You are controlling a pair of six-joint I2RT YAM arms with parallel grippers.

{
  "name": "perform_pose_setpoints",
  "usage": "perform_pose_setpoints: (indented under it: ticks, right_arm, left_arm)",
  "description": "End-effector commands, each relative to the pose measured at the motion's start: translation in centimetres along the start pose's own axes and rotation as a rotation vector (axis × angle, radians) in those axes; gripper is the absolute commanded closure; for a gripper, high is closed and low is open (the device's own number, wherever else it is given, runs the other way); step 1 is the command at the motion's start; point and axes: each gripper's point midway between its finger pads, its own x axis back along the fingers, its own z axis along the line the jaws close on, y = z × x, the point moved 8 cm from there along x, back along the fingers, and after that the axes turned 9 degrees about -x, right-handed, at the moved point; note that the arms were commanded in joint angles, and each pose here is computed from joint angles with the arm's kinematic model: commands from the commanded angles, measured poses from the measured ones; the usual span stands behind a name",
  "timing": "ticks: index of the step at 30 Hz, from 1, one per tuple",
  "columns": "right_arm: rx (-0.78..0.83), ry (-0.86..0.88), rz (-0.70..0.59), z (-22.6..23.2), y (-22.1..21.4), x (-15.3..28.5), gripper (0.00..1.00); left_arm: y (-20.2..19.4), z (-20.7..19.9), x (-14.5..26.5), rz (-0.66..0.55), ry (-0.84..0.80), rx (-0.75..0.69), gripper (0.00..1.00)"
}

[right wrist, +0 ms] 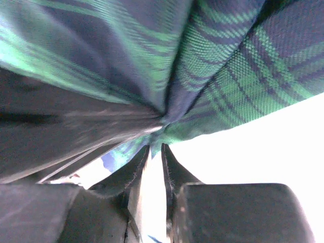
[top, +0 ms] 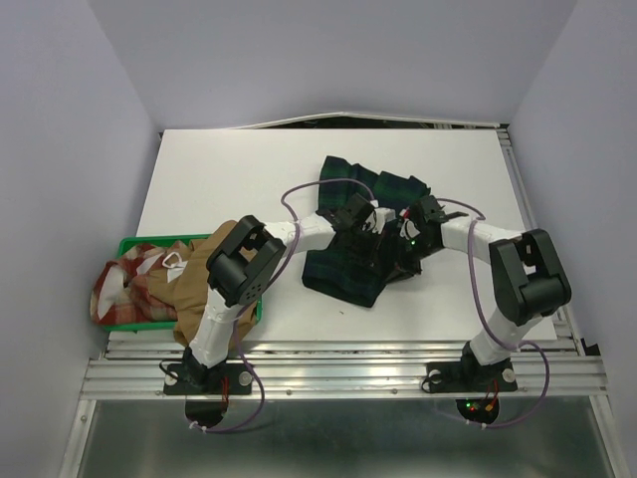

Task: Fold and stack the skirts
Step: Fold the skirt

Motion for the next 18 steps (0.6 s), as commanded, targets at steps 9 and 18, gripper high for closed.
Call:
perform_pose_setpoints:
  ticks: [9,18]
  right_arm:
    - [0.047,0.053,-0.460,0.5,9.1,12.1,0.48]
    - [0.048,0.201,-0.562,2.5,17.5,11.3,0.24]
  left_arm:
    - [-2.8,1.1,-0.8,0.063,0.003,0.040,1.00]
    - [-2.8,1.0,-0.9,0.063,0.005,0.029,1.00]
